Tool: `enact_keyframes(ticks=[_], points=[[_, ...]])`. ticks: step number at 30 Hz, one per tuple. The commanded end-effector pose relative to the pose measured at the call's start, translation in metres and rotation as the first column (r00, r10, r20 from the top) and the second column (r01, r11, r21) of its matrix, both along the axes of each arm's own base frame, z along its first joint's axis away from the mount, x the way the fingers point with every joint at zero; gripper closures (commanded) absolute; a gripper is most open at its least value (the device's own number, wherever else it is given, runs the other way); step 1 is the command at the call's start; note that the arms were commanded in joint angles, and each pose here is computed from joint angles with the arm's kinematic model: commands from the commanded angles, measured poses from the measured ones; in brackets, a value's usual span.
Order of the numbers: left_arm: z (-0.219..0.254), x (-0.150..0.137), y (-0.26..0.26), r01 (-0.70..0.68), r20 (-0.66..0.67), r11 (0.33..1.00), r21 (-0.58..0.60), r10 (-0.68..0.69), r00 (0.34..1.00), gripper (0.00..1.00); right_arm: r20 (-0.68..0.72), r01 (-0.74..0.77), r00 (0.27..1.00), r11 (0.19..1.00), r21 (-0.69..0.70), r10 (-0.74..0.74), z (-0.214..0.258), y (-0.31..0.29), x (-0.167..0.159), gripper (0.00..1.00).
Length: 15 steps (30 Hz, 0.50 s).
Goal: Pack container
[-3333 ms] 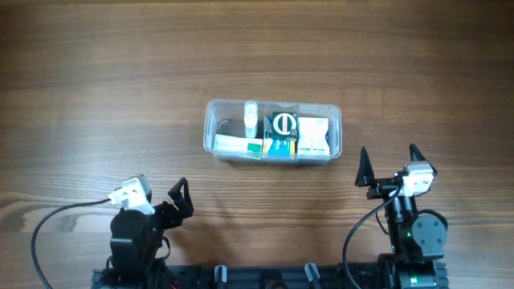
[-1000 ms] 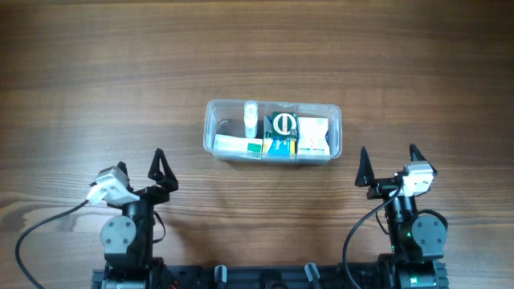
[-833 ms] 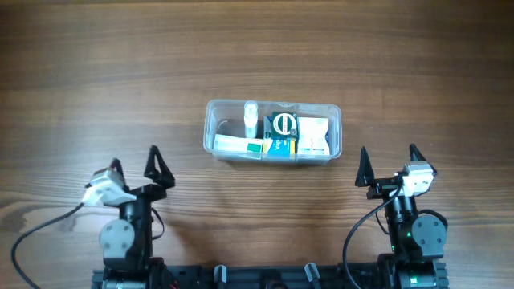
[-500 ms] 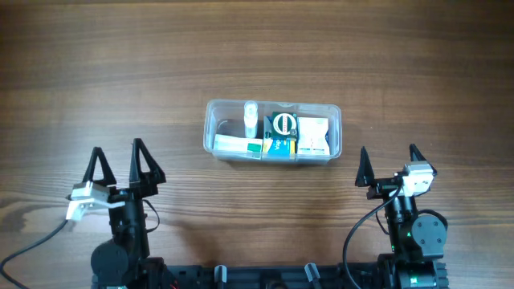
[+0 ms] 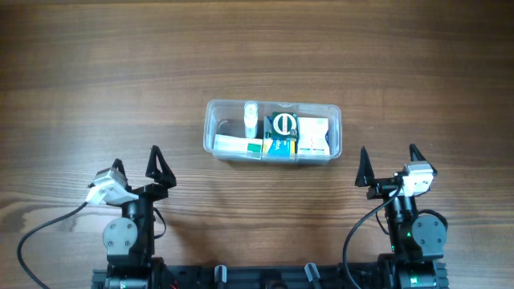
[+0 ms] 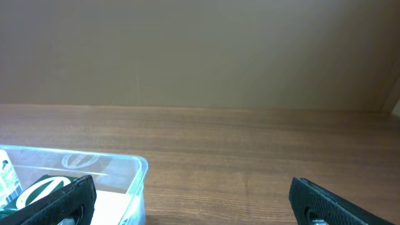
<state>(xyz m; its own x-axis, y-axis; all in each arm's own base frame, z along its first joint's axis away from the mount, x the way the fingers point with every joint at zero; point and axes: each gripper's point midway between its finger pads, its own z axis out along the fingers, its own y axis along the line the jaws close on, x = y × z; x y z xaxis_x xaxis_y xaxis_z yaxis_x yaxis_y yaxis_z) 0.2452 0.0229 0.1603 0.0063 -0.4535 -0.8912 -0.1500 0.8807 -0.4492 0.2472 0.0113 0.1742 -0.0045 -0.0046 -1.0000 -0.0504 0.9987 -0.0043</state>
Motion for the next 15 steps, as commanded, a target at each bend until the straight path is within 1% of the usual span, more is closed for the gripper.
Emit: enact_keyframes(ticks=[1,15], points=[[-0.0063,0.0014,-0.0045,0.030,-0.026,1.000,0.005,-0.029,0.999,0.00,0.003,0.008,1.000,1.000,0.007,-0.008,0.0006,-0.0016,0.0000,0.00],[-0.0093,0.0019,-0.0045,0.030,-0.039,1.000,0.005,-0.029,0.999,0.00,0.003,0.008,1.000,1.000,0.007,-0.008,0.0004,-0.0016,0.0000,0.00]])
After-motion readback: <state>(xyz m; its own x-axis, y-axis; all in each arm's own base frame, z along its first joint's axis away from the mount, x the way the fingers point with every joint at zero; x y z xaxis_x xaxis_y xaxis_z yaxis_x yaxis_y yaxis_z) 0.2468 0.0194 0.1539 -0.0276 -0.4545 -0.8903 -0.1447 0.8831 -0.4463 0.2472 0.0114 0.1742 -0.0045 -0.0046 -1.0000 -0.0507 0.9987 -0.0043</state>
